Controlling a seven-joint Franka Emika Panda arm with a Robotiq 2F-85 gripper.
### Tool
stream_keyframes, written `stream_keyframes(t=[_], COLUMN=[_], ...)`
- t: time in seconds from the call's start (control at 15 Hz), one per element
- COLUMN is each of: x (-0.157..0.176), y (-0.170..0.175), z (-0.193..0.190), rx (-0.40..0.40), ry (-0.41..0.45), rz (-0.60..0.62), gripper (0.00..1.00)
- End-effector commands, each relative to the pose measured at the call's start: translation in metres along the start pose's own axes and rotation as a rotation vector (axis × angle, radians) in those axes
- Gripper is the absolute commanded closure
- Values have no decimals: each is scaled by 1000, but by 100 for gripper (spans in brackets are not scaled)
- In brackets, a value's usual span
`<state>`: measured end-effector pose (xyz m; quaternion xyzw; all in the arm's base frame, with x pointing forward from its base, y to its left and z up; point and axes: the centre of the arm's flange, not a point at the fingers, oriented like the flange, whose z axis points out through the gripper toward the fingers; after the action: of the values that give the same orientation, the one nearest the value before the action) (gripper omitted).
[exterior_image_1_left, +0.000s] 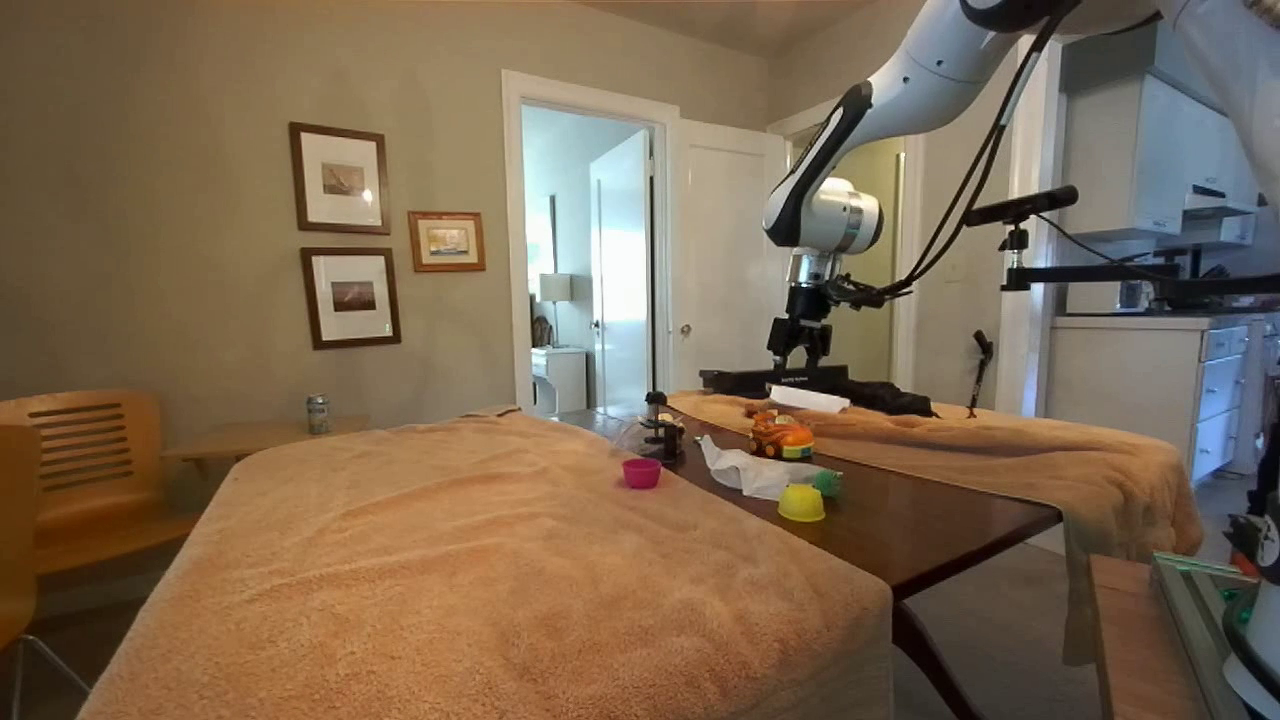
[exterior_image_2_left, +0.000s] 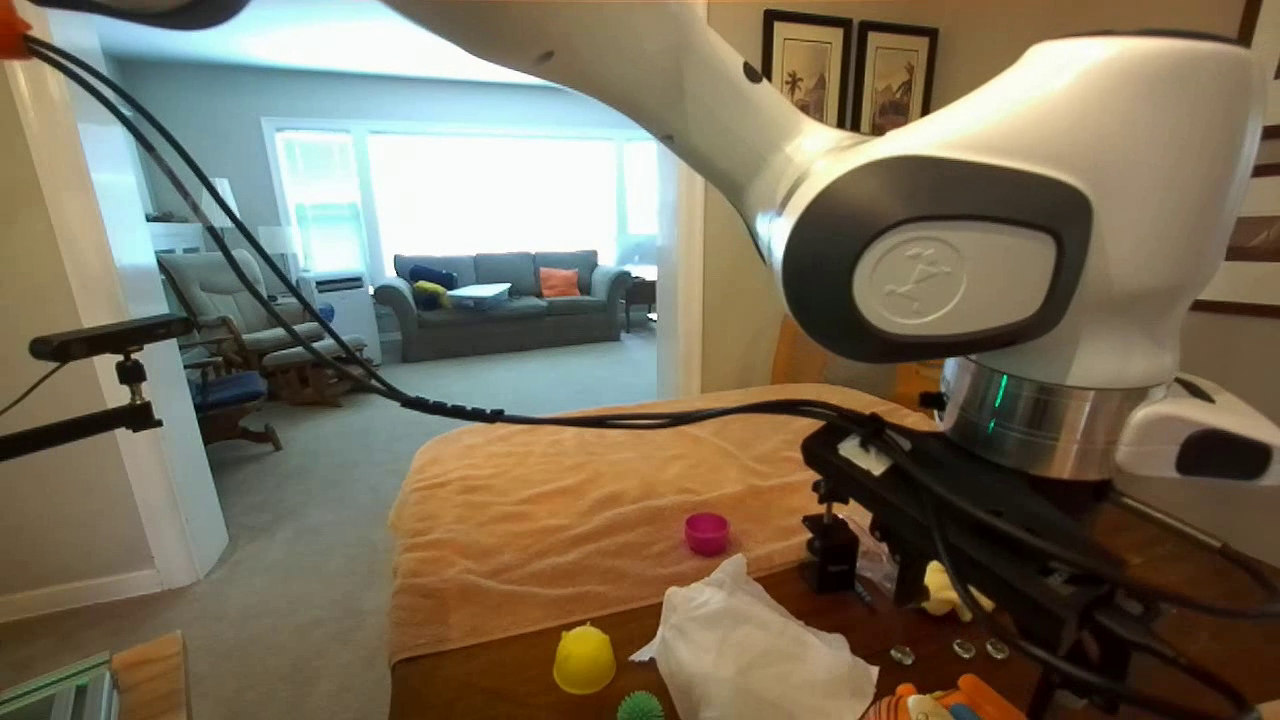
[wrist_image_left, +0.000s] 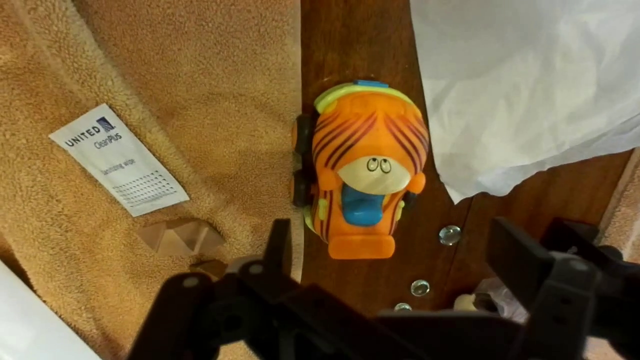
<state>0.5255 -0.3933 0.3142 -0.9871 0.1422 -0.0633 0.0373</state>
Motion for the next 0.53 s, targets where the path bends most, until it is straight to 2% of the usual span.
stream_keyframes(t=[0.0,0.13,0.47], x=[1,-1,3], y=[0,2,2], z=[0,7,25], rx=[-1,-23,-23], ry=[-2,-21,-36], rz=[1,14,20], gripper=[0,0,0])
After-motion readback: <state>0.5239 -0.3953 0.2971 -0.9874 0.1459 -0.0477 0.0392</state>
